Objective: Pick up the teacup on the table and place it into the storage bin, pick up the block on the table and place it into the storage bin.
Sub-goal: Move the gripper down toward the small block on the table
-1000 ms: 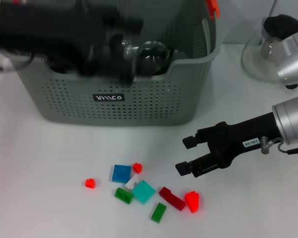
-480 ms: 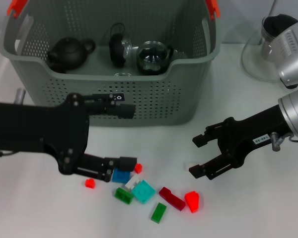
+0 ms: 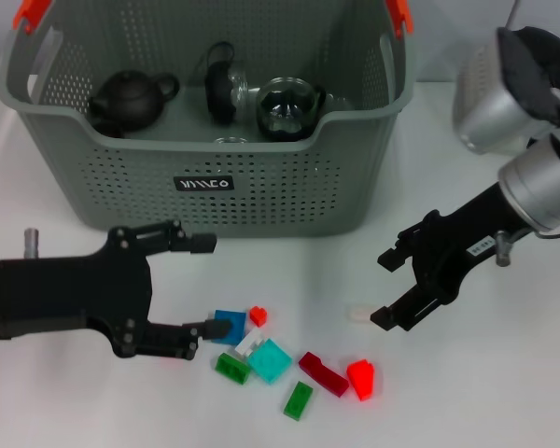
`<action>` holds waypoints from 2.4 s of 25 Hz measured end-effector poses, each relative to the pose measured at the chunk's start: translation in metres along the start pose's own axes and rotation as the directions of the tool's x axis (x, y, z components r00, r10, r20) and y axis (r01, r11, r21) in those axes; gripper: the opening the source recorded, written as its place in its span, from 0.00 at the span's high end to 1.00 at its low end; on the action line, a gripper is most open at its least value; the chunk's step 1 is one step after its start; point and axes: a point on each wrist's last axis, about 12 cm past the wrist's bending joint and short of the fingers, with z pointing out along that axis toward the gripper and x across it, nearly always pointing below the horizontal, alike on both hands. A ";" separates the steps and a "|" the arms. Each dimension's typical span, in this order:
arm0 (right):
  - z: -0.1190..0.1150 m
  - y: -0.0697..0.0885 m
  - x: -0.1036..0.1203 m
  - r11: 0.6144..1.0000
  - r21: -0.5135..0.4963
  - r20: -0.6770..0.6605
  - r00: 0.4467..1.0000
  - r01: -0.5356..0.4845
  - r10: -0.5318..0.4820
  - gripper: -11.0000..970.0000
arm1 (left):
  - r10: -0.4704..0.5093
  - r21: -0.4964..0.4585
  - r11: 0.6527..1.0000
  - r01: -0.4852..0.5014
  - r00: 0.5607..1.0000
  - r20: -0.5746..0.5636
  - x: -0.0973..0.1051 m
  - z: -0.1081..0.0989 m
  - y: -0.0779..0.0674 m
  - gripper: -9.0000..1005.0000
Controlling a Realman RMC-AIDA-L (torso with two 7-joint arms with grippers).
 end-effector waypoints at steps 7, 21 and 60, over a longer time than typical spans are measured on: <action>0.013 0.001 -0.028 0.999 0.049 -0.136 0.991 0.019 -0.012 0.05 | -0.035 -0.024 0.999 0.032 0.990 -0.134 0.018 0.002 0.001 0.13; 0.048 0.011 -0.042 0.988 0.138 -0.271 0.962 0.064 -0.025 0.12 | -0.045 -0.022 0.999 0.042 0.984 -0.172 0.022 0.002 0.004 0.13; 0.077 0.017 -0.037 0.977 0.180 -0.317 0.947 0.117 -0.055 0.47 | -0.107 -0.019 0.994 0.105 0.983 -0.152 0.028 0.008 0.000 0.13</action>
